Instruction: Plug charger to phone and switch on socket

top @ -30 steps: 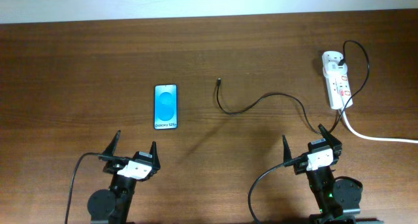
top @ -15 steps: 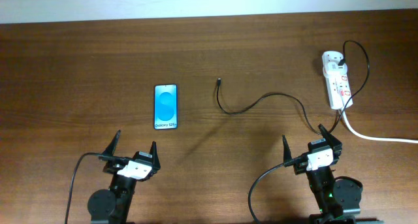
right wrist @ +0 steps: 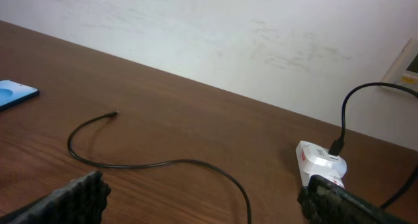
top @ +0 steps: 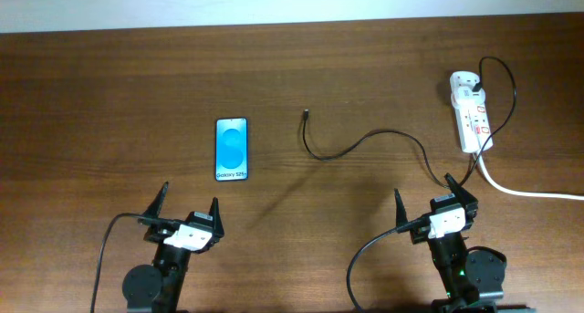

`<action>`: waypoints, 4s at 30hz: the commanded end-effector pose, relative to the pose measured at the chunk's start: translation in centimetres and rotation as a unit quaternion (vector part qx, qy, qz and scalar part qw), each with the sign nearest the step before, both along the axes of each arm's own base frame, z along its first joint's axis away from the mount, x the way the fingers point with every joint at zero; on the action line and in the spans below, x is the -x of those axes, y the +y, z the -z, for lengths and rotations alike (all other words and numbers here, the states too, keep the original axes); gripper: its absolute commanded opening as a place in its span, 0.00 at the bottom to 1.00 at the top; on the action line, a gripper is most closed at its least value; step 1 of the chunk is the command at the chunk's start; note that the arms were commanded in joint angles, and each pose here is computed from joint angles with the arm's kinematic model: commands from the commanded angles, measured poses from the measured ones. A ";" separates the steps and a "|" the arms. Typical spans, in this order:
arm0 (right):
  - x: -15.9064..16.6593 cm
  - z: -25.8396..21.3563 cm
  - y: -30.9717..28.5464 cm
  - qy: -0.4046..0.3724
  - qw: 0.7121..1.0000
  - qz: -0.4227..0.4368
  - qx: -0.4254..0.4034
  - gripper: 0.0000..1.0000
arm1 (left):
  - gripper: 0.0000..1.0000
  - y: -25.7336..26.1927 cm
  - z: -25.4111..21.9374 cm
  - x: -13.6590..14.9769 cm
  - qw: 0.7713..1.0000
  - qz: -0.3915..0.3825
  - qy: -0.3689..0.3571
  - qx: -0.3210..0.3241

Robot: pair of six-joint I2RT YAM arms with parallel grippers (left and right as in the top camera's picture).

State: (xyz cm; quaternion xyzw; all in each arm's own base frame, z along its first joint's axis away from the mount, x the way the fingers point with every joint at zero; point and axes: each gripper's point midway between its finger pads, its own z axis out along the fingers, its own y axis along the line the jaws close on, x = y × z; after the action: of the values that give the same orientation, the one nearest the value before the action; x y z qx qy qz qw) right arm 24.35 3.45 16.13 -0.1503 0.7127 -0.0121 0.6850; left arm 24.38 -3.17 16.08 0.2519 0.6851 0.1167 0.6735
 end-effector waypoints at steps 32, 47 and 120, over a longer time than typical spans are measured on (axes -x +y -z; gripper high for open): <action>0.1 0.1 0.4 0.000 1.000 -0.009 -0.004 0.98 | 0.99 0.0 -0.4 0.0 1.000 0.001 -0.005 0.026; 0.1 0.1 0.4 0.000 1.000 -0.009 -0.004 0.98 | 0.99 -0.1 -5.5 -1.2 0.991 -0.007 0.032 0.129; 0.1 0.1 0.4 0.000 1.000 -0.009 -0.004 0.98 | 0.99 -5.4 10.2 -16.8 0.736 -0.207 0.628 0.144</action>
State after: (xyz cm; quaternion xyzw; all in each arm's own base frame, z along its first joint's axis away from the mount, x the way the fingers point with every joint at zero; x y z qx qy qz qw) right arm 24.34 3.45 16.16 -0.1503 0.7122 -0.0122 0.6856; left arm 40.58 -8.51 6.35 0.0255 0.9961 -0.0363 0.0757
